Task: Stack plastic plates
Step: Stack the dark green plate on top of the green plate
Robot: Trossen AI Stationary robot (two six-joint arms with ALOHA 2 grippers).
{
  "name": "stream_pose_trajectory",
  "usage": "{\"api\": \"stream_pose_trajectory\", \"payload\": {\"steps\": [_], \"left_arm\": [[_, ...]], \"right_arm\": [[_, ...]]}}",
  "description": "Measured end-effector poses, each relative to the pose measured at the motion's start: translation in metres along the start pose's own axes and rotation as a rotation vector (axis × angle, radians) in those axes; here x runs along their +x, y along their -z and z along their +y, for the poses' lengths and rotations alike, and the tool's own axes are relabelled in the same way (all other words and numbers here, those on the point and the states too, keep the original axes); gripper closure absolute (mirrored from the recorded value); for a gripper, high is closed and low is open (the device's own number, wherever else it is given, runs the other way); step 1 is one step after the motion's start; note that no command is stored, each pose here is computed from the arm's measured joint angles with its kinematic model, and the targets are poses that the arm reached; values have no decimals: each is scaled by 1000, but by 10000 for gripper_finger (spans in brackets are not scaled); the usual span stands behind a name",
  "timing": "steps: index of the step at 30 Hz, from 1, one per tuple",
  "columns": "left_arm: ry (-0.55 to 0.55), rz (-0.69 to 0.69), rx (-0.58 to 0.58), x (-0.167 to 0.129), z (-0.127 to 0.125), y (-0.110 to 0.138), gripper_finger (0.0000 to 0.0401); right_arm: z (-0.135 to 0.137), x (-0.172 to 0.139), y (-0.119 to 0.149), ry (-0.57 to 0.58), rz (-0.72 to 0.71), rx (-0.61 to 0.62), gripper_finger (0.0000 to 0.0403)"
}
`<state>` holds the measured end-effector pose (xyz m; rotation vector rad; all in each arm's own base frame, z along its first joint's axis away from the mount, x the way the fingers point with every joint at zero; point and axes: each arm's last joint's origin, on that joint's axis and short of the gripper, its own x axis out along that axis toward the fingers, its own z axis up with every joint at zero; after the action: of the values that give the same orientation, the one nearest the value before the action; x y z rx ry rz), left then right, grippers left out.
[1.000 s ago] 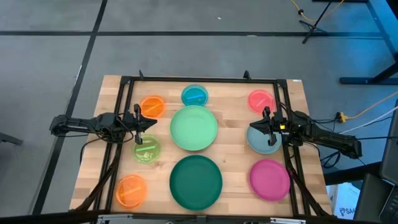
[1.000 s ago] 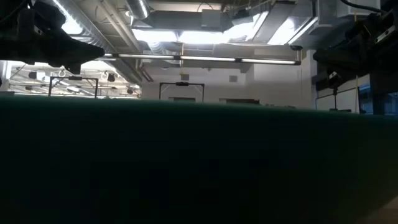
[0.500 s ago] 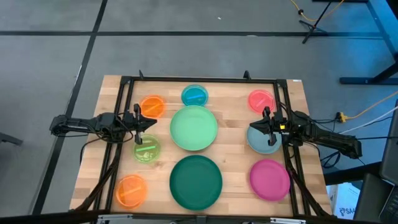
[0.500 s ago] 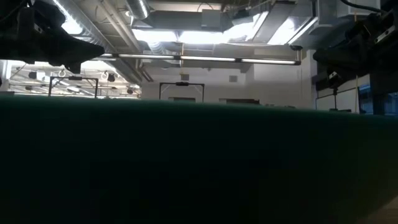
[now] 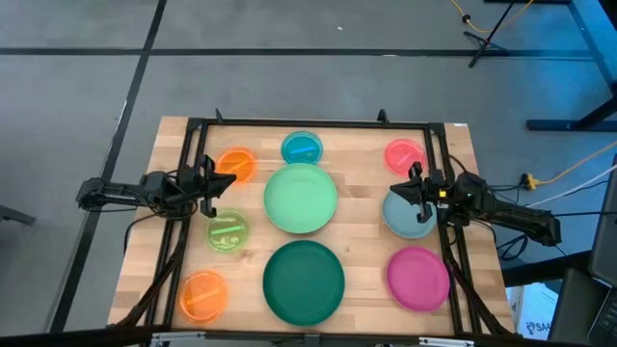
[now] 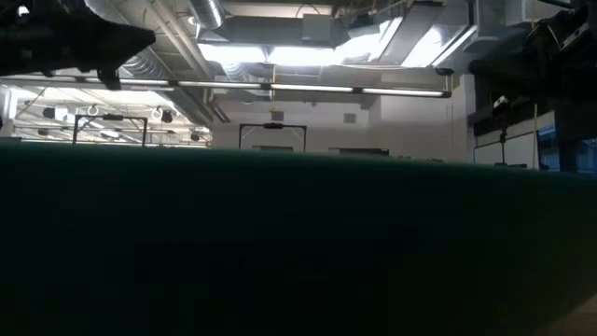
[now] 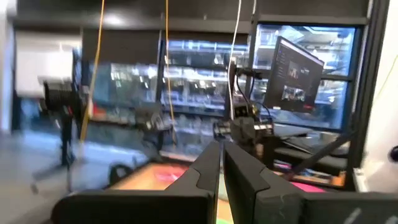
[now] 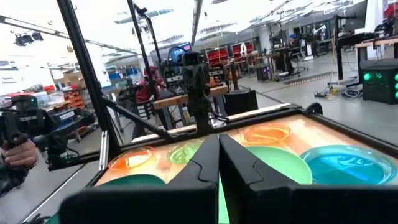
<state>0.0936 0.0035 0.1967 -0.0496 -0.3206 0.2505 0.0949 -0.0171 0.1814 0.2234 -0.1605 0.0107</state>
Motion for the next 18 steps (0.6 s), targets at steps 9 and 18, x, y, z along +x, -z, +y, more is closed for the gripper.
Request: {"api": "stream_pose_trajectory", "payload": {"steps": [9, 18], "left_arm": [[60, -70, 175, 13, -1, -7, 387], [145, -53, 198, 27, -6, 1, 387]], "right_arm": [[3, 10, -22, 29, 30, 29, 398], [9, 57, -37, 0, 249, 86, 398]]}}
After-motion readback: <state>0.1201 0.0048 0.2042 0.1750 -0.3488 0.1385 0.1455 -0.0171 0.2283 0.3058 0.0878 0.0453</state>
